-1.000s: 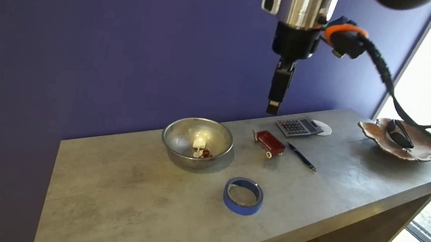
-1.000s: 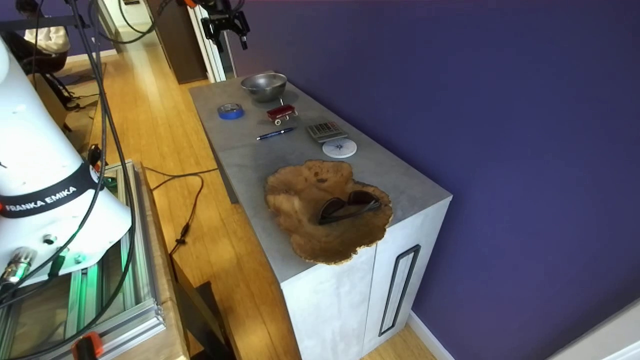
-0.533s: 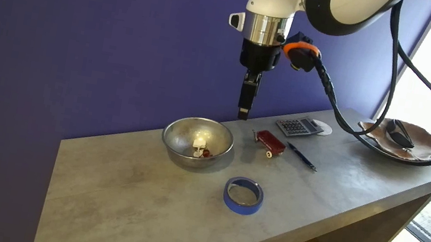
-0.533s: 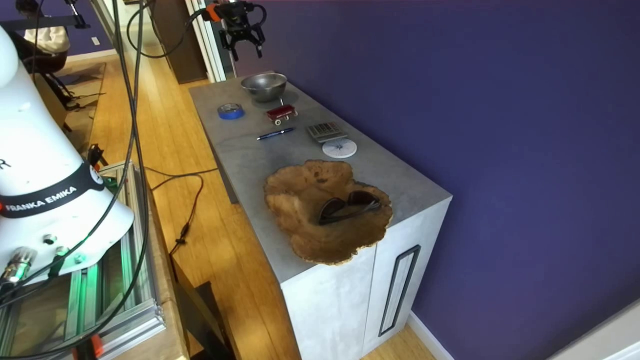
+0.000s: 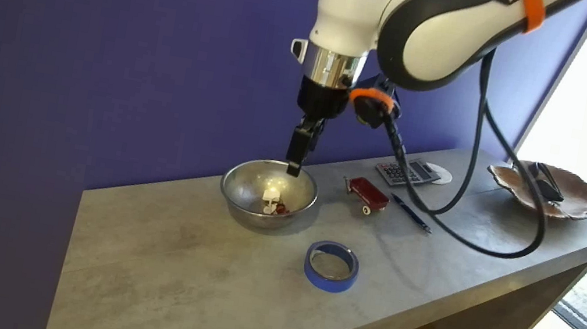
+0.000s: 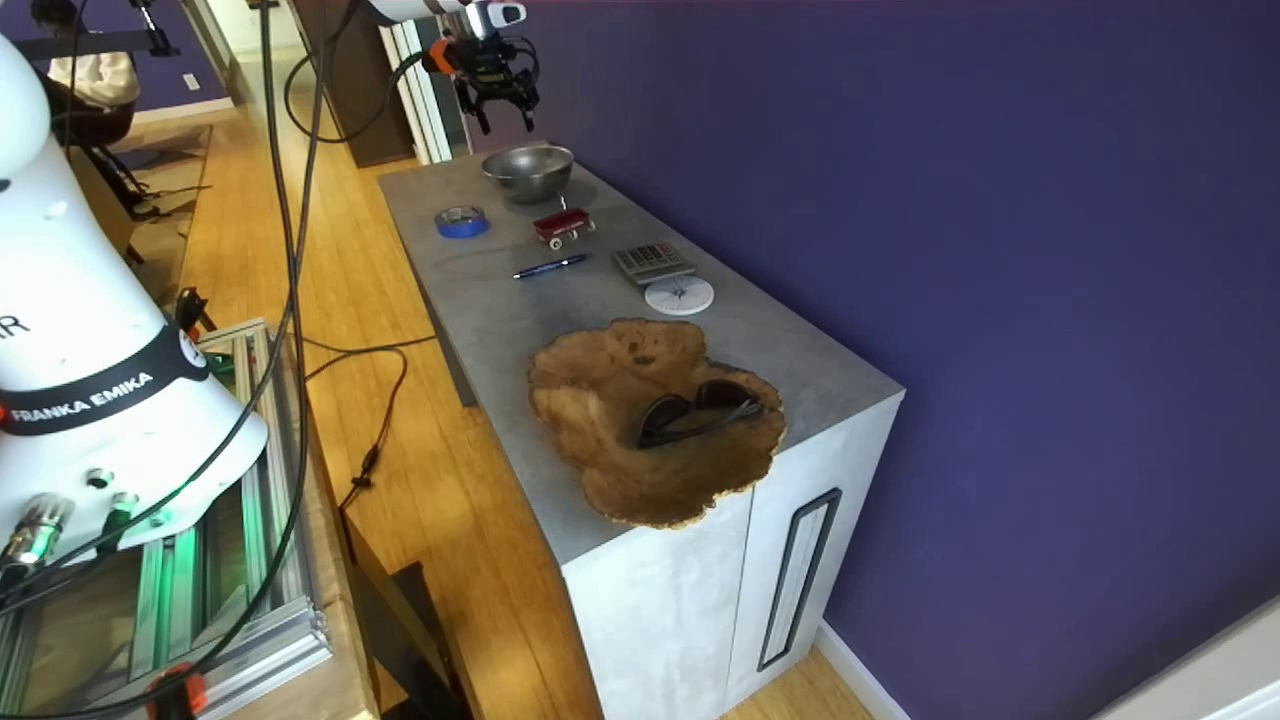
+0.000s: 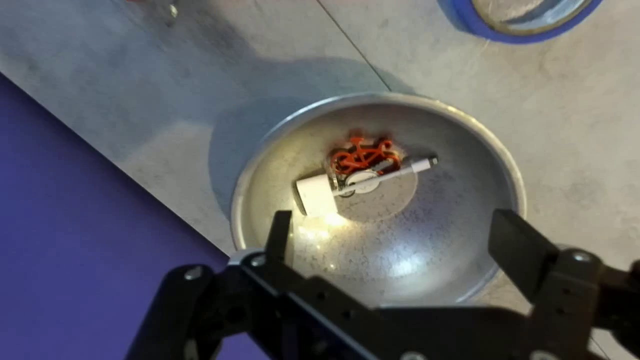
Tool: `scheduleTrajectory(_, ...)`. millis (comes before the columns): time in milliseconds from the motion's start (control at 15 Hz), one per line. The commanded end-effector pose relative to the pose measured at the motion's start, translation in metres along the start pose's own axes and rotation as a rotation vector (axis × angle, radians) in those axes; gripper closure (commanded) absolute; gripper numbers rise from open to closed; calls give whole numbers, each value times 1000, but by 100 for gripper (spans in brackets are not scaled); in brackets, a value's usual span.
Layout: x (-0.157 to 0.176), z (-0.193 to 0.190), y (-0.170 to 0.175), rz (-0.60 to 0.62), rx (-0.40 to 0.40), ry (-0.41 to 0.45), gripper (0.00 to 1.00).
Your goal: Take the red thing out of the bowl then place it into the wooden plate
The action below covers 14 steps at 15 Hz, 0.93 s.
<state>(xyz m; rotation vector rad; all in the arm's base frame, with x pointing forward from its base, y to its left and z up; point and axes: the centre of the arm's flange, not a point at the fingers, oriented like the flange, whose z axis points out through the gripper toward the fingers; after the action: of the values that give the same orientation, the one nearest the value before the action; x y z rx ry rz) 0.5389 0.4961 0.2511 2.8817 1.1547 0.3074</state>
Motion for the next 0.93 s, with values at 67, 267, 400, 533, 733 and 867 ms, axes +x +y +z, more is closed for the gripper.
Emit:
scheduleTrajectory(67, 58, 68, -11, 85, -17, 84, 0)
scheduleTrajectory(267, 65, 93, 1, 139, -46, 85, 0)
scheduleTrajectory(400, 68, 103, 13, 188, -53, 82, 7)
scheduleTrajectory(533, 67, 111, 22, 236, -55, 41, 16)
scheduleTrajectory(733, 60, 112, 27, 296, -34, -42, 30)
scheduleTrajectory(867, 60, 109, 24, 309, -4, -88, 42)
